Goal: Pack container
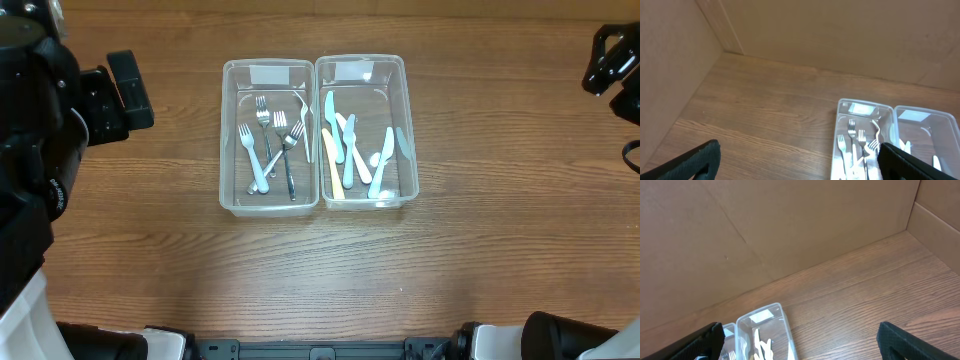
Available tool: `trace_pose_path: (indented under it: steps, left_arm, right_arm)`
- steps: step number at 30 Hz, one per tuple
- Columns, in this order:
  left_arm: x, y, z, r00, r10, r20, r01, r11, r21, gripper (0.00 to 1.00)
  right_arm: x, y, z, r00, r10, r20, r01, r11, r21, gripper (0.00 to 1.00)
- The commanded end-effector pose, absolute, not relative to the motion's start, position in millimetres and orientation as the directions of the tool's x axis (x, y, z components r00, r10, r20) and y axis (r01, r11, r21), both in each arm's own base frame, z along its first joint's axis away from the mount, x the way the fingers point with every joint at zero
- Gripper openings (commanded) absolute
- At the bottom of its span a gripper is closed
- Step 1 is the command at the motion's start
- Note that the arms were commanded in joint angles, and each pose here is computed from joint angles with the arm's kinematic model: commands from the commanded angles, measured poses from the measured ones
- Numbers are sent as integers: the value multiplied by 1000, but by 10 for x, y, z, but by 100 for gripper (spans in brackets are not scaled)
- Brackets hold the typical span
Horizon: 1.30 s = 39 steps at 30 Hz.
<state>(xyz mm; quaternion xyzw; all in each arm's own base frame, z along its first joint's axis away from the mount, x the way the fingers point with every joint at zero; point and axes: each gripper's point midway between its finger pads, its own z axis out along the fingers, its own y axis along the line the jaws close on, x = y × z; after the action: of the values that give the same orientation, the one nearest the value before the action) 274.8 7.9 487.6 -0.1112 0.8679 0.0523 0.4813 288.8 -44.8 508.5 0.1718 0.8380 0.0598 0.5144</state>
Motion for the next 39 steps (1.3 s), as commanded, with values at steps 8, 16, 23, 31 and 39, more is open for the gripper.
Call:
trace_pose_path:
  steps: [8, 16, 23, 31, 39]
  left_arm:
    - [2742, 134, 4898, -505, -134, -853, -262, 965, 3, 100]
    - [2742, 134, 4898, -505, -134, -853, -262, 965, 3, 100]
    - [2742, 134, 4898, -505, -134, -853, -262, 965, 3, 100]
    - [2742, 134, 4898, -505, -134, -853, -262, 965, 3, 100]
    - [2742, 134, 4898, -505, -134, -853, -262, 965, 3, 100]
  right_arm:
    - [2814, -319, 5004, -461, 361, -811, 187, 933, 308, 100]
    - [2826, -267, 5028, -464, 345, -816, 151, 939, 310, 100]
    - [2950, -374, 5291, -358, 278, -891, 139, 960, 243, 100]
    - [2874, -365, 5657, -224, 222, -949, 102, 974, 204, 100]
    - [2464, -305, 6092, -44, 182, -982, 87, 980, 177, 100]
